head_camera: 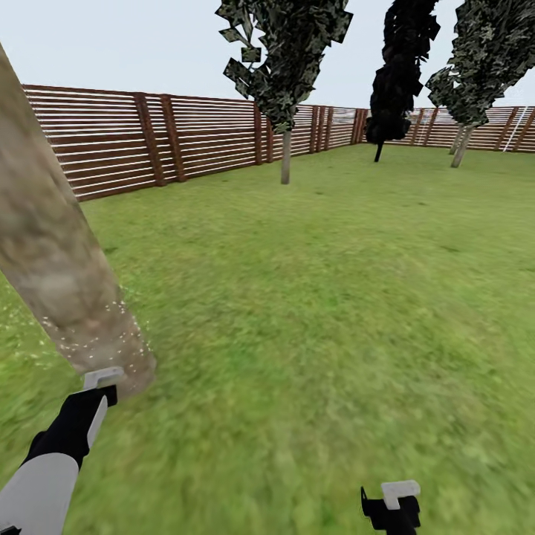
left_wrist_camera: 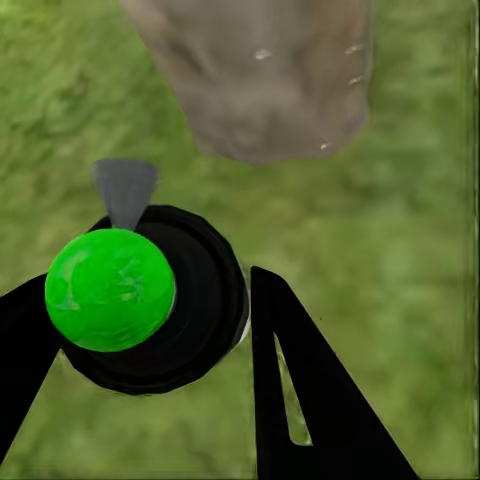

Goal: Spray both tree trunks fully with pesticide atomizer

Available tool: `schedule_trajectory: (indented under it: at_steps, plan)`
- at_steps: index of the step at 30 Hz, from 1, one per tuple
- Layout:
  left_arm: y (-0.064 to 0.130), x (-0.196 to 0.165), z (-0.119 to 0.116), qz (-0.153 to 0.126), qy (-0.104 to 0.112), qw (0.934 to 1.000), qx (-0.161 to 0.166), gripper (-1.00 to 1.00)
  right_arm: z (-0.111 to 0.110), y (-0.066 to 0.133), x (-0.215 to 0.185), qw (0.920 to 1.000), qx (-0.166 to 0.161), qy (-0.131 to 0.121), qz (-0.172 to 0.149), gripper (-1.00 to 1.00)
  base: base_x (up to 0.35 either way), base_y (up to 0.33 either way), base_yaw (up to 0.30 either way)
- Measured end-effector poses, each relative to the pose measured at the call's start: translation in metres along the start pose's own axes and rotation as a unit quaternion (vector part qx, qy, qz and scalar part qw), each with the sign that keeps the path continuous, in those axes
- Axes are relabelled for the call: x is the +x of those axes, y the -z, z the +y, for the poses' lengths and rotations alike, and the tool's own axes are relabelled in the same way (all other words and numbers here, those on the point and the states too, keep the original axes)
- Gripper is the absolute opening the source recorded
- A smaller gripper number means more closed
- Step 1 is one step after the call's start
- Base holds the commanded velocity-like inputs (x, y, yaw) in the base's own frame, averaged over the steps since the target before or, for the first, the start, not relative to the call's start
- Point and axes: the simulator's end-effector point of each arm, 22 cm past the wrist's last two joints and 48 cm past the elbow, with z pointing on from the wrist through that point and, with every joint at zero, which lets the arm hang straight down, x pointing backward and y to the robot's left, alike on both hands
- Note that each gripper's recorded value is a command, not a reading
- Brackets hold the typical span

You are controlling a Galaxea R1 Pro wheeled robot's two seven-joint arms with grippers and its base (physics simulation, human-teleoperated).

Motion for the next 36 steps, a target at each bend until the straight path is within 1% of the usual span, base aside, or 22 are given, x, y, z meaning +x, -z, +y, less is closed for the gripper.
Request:
schedule_trajectory:
  at_steps: [3,13,18,19,21,23,27,36]
  plan:
    - [0.0,0.0,0.0,0.0,0.0,1.0,0.0,-1.0,0.0,0.0,0.0,1.0,0.0,0.0,0.0,1.0,0.237,-0.193,0.177]
    - [0.0,0.0,-0.001,0.0,0.001,1.0,0.001,-1.0,0.0,0.0,0.0,1.0,0.0,0.0,0.0,1.0,0.255,-0.165,0.276]
    - [0.001,-0.001,-0.003,-0.001,0.006,1.0,0.004,-1.0,0.001,0.0,0.0,1.0,0.0,0.0,0.001,1.0,0.053,-0.01,0.278]
    - [0.001,-0.004,-0.003,-0.008,0.008,0.9999,0.004,-1.0,0.0,0.0,0.0,1.0,0.0,0.0,0.001,1.0,0.004,-0.001,0.277]
    - [0.001,-0.021,-0.002,-0.049,0.015,0.9987,0.002,-1.0,0.0,0.0,0.0,1.0,0.0,0.0,0.001,1.0,0.001,0.0,0.277]
    - [0.002,-0.028,-0.001,-0.066,0.019,0.9976,0.002,-1.0,0.0,0.0,0.0,1.0,0.0,0.0,0.001,1.0,0.0,0.0,0.189]
    - [0.002,-0.026,-0.003,-0.071,0.019,0.9973,0.003,-1.0,0.0,0.0,0.0,1.0,0.0,0.0,0.001,1.0,0.145,0.0,0.022]
    - [0.003,-0.024,-0.007,-0.072,0.017,0.9973,0.006,-1.0,0.0,0.0,0.0,1.0,0.0,0.0,0.001,1.0,0.332,-0.003,0.0]
